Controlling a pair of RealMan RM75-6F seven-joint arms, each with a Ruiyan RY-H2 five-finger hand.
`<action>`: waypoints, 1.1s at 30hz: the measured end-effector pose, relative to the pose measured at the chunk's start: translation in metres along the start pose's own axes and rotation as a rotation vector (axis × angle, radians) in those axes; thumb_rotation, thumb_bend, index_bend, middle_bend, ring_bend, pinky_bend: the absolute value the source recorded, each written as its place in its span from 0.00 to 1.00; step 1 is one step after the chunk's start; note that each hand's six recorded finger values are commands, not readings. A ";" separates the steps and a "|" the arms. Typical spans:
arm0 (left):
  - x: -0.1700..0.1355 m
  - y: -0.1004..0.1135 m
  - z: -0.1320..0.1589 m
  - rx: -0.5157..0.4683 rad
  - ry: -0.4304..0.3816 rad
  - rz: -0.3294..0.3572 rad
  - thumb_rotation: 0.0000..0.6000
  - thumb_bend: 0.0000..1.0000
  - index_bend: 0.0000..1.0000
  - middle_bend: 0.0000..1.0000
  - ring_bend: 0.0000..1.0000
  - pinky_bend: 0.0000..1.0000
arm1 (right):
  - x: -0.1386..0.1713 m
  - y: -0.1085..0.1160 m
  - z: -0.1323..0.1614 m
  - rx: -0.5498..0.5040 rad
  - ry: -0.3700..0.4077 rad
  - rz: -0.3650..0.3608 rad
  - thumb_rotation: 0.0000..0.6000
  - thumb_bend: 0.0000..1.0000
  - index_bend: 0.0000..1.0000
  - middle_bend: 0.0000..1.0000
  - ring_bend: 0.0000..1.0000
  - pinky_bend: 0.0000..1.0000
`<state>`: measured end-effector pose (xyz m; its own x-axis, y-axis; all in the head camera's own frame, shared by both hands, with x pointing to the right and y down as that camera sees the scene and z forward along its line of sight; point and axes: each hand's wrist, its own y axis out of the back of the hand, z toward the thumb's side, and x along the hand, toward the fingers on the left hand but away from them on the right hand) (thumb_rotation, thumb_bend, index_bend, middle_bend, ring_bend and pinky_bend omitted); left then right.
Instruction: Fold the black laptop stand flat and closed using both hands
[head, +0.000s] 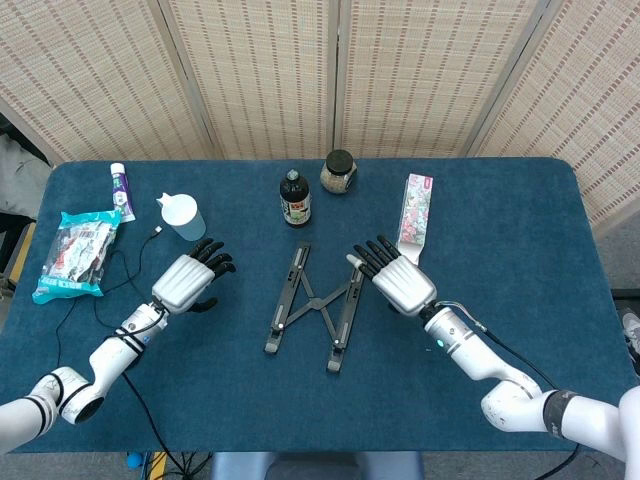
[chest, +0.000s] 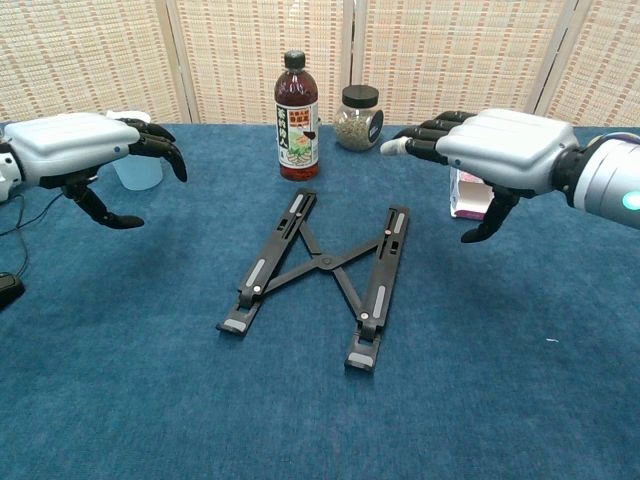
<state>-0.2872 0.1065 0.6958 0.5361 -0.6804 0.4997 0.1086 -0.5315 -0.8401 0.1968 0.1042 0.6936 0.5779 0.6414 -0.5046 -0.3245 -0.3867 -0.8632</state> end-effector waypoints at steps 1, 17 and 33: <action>-0.002 0.001 0.000 0.000 0.001 0.002 1.00 0.22 0.26 0.19 0.07 0.04 | -0.003 -0.002 0.000 0.004 -0.002 0.003 1.00 0.04 0.00 0.06 0.00 0.00; -0.035 0.012 0.002 -0.017 -0.003 0.034 1.00 0.22 0.26 0.19 0.07 0.04 | -0.049 -0.027 0.018 0.106 -0.003 -0.002 1.00 0.04 0.00 0.06 0.00 0.00; -0.046 0.015 -0.002 -0.015 0.004 0.040 1.00 0.22 0.26 0.19 0.07 0.04 | -0.080 -0.029 0.034 0.163 -0.002 -0.032 1.00 0.04 0.00 0.06 0.00 0.00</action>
<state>-0.3120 0.1290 0.6605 0.5362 -0.7032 0.4669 0.0747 -0.5114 -0.8561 0.1342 0.0869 0.7590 0.5887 0.6531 -0.4763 -0.4229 -0.2534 -0.8701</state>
